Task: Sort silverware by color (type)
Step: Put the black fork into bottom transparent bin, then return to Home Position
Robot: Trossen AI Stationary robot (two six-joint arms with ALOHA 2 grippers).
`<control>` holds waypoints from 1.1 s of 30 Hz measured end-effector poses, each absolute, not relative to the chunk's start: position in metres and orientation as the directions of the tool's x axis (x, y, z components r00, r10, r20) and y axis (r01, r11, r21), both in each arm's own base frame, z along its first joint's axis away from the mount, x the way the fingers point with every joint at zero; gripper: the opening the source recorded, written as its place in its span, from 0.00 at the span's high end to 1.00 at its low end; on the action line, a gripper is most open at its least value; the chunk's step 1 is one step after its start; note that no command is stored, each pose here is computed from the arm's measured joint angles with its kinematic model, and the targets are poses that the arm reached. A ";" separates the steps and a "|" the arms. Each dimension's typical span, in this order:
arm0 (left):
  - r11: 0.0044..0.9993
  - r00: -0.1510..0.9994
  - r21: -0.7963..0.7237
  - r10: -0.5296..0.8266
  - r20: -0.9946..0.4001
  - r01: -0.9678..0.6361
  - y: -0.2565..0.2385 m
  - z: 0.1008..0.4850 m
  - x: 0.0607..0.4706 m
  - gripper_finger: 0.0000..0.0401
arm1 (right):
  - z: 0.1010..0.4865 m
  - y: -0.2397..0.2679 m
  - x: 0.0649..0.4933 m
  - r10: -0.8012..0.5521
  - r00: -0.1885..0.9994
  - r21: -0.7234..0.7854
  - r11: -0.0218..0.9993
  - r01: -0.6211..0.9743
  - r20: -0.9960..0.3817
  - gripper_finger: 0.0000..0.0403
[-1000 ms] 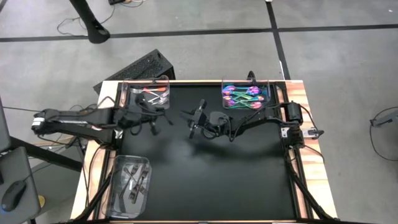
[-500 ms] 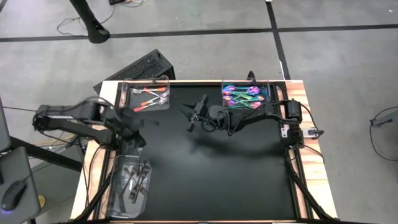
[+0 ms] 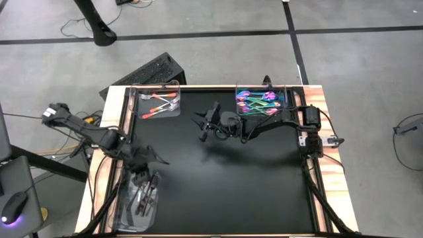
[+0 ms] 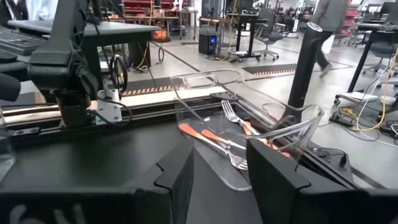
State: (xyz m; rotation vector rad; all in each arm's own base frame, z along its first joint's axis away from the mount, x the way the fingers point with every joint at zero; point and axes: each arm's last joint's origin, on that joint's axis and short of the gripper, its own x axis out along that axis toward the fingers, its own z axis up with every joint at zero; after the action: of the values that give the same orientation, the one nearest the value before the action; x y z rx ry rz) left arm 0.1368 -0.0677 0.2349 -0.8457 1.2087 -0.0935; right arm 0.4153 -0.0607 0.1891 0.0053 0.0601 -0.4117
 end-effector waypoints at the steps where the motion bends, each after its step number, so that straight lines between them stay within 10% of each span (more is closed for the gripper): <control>1: 0.702 0.395 -0.607 -0.473 -0.788 -0.371 -0.069 0.235 0.136 1.00 | 0.189 -0.061 0.415 -0.401 0.914 -0.007 0.916 0.401 -0.059 0.58; 20: 0.698 0.413 -0.542 -0.370 -0.832 -0.468 -0.071 0.235 0.125 0.67 | 0.188 -0.054 0.415 -0.173 0.976 0.073 0.980 0.184 -0.135 0.60; 33: 0.844 0.749 -0.419 -0.032 -0.662 -0.334 -0.044 0.300 0.115 0.68 | 0.250 -0.038 0.364 0.002 0.981 0.075 0.997 0.013 -0.192 0.73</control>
State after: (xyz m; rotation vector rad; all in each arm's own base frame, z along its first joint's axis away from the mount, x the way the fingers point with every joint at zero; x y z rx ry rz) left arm 0.1154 -0.0444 0.3004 -0.5512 0.7131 0.1744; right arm 0.3637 -0.0375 0.2497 0.0757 0.1936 -0.0056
